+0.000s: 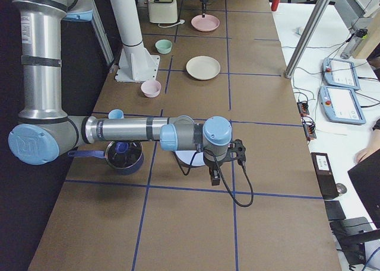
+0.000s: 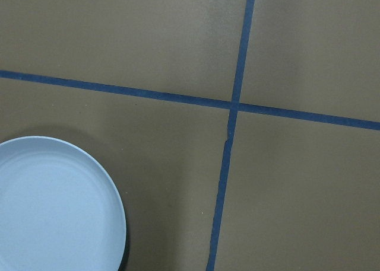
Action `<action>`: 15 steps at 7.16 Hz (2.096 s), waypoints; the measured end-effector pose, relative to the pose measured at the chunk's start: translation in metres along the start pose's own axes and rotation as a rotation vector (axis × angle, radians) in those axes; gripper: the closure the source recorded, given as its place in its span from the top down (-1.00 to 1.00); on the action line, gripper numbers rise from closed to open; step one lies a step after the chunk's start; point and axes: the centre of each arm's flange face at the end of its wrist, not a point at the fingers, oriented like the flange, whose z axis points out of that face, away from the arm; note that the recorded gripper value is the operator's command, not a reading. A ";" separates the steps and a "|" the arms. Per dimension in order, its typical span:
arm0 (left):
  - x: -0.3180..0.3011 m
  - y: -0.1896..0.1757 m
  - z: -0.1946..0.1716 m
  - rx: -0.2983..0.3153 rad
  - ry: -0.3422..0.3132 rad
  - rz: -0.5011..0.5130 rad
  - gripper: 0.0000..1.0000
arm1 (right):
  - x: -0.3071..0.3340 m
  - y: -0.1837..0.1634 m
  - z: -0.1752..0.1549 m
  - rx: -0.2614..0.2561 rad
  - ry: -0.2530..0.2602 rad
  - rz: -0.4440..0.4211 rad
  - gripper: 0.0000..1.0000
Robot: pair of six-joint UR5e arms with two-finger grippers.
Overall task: Stack three plates with pink and blue
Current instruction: 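Move the left gripper to the rim of the pink plate and grasp it, then lift the pink plate with the left gripper and lower it onto the cream plate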
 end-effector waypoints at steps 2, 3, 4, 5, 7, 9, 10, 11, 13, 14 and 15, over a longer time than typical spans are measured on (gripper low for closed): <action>-0.004 -0.007 -0.022 -0.023 0.060 -0.035 -1.00 | 0.000 0.000 0.000 0.000 0.000 0.001 1.00; -0.013 -0.014 -0.046 -0.030 0.113 -0.075 -1.00 | -0.001 0.000 -0.001 0.002 0.000 -0.001 1.00; -0.018 -0.019 -0.067 -0.035 0.161 -0.100 -1.00 | -0.004 -0.001 -0.004 0.008 0.001 -0.008 1.00; -0.014 -0.024 -0.083 -0.035 0.191 -0.111 -1.00 | -0.007 -0.002 -0.007 0.014 0.002 -0.014 1.00; 0.053 -0.057 -0.117 -0.032 0.212 -0.123 -1.00 | -0.008 -0.001 -0.007 0.014 0.005 -0.016 1.00; 0.174 -0.082 -0.139 -0.045 0.248 -0.174 -1.00 | -0.009 -0.003 -0.008 0.016 0.003 -0.018 1.00; 0.244 -0.075 -0.130 -0.056 0.256 -0.208 -1.00 | -0.010 -0.005 -0.009 0.018 0.003 -0.022 1.00; 0.313 -0.057 -0.108 -0.055 0.254 -0.241 -1.00 | -0.009 -0.004 -0.008 0.016 0.004 -0.022 1.00; 0.424 -0.002 -0.048 -0.035 0.249 -0.290 -1.00 | -0.006 -0.003 -0.005 0.015 0.003 -0.022 1.00; 0.461 0.020 -0.025 -0.031 0.251 -0.302 -1.00 | -0.006 -0.003 -0.005 0.016 0.003 -0.023 1.00; 0.482 0.034 -0.010 -0.033 0.252 -0.308 -1.00 | -0.006 -0.002 -0.005 0.016 0.000 -0.021 1.00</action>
